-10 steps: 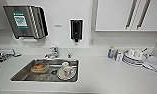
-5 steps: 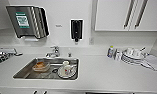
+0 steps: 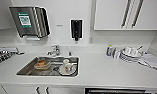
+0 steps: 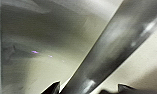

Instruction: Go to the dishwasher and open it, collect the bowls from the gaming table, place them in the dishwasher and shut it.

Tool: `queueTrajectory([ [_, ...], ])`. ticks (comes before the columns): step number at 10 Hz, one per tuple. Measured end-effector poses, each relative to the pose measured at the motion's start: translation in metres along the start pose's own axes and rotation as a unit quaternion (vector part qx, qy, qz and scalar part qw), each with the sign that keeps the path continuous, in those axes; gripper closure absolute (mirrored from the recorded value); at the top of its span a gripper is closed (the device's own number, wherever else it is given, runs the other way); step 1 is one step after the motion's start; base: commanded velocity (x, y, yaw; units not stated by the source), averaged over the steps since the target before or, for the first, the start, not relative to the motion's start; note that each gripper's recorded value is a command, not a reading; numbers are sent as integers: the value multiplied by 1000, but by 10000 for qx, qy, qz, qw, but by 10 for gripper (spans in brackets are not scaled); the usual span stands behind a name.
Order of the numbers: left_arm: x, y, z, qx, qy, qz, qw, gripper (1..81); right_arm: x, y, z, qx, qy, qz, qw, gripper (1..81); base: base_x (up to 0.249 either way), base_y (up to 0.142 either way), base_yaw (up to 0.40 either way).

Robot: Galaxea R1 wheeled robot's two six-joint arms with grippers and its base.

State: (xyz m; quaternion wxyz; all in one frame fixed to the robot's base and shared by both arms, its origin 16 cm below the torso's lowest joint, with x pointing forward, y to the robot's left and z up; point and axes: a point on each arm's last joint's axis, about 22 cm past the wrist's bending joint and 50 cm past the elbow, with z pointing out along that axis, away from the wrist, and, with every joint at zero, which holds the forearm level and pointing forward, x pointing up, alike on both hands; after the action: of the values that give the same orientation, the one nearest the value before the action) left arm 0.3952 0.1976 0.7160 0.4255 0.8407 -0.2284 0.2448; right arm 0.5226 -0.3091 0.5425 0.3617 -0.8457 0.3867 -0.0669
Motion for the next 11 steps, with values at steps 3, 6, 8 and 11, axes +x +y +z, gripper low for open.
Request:
queueTrajectory([
  [3, -2, -1, -2, 28, -12, -4, 10000, 10, -28, -2, 29, -62, -295, -10, 9995, 10, 0, 0, 0],
  [6, -1, 0, -2, 19, 8, 3, 10000, 10, -4, -27, 48, 323, 84, -62, 9994, 10, -46, 0, 0],
  [8, -5, 0, -2, 16, -34, -22, 10000, 10, 12, -47, 60, 602, 342, -40, 9976, 10, -84, 0, 0],
  [11, -3, 3, 2, -30, -32, -3, 10000, 10, -11, -7, 61, 222, 98, 67, 9997, 10, -102, 0, 0],
])
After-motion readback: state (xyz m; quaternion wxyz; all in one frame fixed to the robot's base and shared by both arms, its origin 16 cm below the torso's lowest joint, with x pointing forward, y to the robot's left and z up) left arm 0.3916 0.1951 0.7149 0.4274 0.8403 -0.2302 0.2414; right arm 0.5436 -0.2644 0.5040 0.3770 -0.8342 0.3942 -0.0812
